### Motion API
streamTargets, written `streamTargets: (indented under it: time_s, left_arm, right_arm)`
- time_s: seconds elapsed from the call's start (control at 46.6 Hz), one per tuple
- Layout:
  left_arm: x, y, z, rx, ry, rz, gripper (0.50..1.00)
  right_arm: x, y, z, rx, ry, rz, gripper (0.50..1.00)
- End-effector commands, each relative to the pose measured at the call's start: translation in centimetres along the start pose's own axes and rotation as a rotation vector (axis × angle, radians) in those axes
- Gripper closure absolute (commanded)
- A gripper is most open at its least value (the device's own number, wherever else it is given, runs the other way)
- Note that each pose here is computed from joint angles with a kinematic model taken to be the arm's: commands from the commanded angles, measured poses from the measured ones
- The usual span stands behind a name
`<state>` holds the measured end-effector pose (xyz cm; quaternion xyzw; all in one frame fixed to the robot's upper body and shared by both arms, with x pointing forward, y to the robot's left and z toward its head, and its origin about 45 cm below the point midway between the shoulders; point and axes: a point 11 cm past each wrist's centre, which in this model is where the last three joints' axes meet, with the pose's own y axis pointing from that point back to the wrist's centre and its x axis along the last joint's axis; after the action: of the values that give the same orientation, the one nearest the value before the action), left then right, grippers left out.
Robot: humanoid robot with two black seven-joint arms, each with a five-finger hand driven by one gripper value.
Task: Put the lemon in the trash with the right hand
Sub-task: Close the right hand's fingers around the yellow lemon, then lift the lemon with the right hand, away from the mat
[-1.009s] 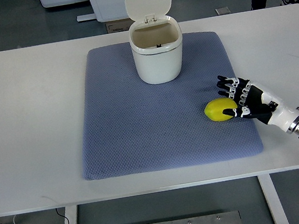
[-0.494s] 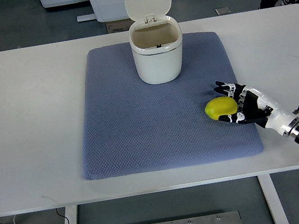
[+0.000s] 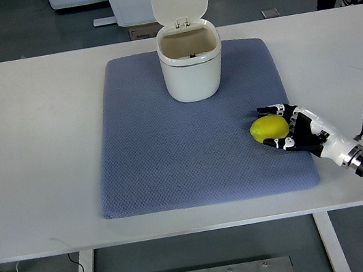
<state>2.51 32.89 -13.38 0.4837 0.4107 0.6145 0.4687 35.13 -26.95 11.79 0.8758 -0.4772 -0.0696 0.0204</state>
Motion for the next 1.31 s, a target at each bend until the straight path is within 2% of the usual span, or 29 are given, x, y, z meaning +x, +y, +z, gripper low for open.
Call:
streamTargets:
  time_s: [0.0,0.107,0.193,0.386,0.837,0.987,1.288]
  left_arm:
    - [0.0,0.0,0.0,0.0,0.0,0.001,0.5]
    - [0.0,0.0,0.0,0.0,0.0,0.0,0.5]
    - [0.0,0.0,0.0,0.0,0.0,0.0,0.5]
    - [0.0,0.0,0.0,0.0,0.0,0.0,0.5]
    - [0.0,0.0,0.0,0.0,0.0,0.0,0.5]
    - [0.0,0.0,0.0,0.0,0.0,0.0,0.5]
    - [0.0,0.0,0.0,0.0,0.0,0.0,0.5]
  right_arm:
    - [-0.1,0.0,0.1,-0.004,0.001,-0.003,0.841]
    - [-0.1,0.1,0.2,-0.009,0.004,-0.006,0.961]
    - [0.0,-0.2,-0.2,0.0,0.005,-0.005,0.998]
    - [0.9,-1.1,-2.3,0.037,0.033,-0.002,1.0]
    - [5.2,-0.9,-7.7,0.098,0.122,0.056,1.0]
    - [6.6,-1.5,-11.1,0.149,0.153,0.076,1.0]
    - [7.7,-3.8,-16.5,0.109,0.267,0.088,1.0]
